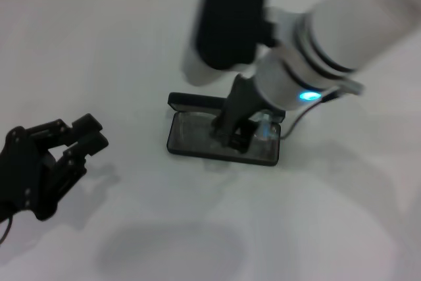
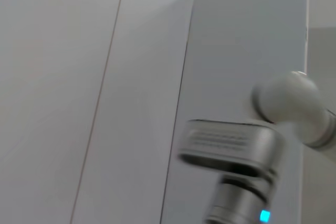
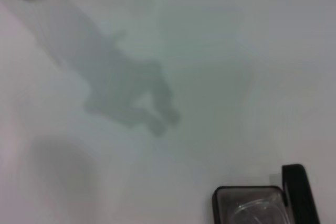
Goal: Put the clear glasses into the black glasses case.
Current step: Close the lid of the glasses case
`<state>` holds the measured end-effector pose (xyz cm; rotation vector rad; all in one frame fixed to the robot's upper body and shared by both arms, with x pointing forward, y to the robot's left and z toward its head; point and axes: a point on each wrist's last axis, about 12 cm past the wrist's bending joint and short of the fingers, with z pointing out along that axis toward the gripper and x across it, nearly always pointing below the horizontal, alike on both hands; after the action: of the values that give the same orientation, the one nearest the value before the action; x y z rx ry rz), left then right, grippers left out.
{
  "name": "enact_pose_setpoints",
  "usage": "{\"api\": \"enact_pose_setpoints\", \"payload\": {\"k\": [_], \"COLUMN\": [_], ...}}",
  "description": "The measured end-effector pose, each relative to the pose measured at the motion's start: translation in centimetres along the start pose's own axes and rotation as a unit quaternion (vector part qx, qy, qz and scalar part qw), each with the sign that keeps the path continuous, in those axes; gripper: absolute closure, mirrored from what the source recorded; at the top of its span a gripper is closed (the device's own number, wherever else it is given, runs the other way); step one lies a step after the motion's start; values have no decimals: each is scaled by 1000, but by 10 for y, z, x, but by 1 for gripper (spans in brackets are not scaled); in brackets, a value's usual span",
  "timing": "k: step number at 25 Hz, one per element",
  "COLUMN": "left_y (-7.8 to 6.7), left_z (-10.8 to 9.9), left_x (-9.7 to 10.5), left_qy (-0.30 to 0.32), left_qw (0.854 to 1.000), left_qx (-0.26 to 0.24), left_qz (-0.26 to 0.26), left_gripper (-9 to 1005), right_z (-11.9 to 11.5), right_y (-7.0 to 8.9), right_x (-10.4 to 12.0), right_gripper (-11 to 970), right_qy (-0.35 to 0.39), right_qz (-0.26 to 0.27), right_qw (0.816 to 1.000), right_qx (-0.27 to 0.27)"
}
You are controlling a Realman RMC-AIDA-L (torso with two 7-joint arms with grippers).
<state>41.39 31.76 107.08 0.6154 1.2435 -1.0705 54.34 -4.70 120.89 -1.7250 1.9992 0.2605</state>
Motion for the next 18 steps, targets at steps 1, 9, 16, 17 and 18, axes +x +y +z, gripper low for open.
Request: {"api": "enact_pose_setpoints", "payload": {"k": [1, 9, 16, 17, 18], "left_y": [1, 18, 36, 39, 43], "left_z": [1, 20, 42, 48, 56], "left_x": [-1, -14, -29, -31, -34], "left_qy": [-3, -18, -16, -15, -14], "left_qw": [1000, 1000, 997, 997, 996], "left_qx": [-1, 24, 57, 64, 73], "left_qz": [-2, -6, -40, -41, -41], "left_gripper": [801, 799, 796, 796, 796], "right_z": [-7, -58, -73, -80, -86], "right_y": [4, 21, 31, 31, 30], "right_x": [5, 73, 123, 134, 143], "right_gripper": [858, 860, 857, 856, 856], "right_qy": [-17, -147, -259, -281, -295], "right_qz": [0, 53, 14, 13, 16], "right_qw": [1000, 986, 965, 959, 955], "right_qx": [8, 57, -35, -39, -37]}}
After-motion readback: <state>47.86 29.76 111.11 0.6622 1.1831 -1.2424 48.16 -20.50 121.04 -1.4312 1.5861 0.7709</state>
